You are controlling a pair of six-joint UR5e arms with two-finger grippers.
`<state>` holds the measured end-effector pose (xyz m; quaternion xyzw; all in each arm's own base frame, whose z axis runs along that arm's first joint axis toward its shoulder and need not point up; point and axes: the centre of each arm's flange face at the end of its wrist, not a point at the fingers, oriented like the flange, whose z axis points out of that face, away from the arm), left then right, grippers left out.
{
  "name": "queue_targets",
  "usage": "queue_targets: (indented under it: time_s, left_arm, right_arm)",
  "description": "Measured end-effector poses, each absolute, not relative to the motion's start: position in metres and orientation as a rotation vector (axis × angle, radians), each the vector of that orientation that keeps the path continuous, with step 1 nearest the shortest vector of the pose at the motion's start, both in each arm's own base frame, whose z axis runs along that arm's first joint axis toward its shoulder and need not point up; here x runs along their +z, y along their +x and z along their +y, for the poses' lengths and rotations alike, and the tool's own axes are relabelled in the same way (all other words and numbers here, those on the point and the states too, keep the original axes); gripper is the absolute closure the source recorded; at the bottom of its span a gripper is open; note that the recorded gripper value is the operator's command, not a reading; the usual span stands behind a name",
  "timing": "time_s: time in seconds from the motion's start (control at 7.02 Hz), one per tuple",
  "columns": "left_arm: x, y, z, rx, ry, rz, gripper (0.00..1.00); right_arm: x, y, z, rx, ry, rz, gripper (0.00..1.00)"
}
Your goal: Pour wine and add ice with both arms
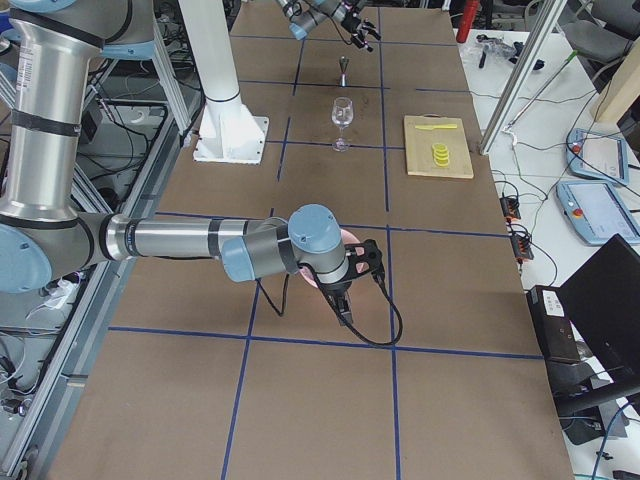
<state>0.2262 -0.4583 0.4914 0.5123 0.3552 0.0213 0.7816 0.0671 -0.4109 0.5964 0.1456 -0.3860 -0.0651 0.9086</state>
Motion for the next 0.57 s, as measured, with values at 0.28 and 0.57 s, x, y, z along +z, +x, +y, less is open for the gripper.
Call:
queue_targets:
  time_s: [0.28,0.57]
  left_arm:
    - [0.490,0.138,-0.515,0.144,0.961,0.636,0.00]
    - [0.500,0.053,-0.539,0.261,0.842,0.530,0.00]
  right_arm:
    - [0.597,0.067,-0.411,-0.134,0.300,-0.796,0.00]
    - [0.597,0.067,-0.411,-0.135,0.300,-0.796,0.00]
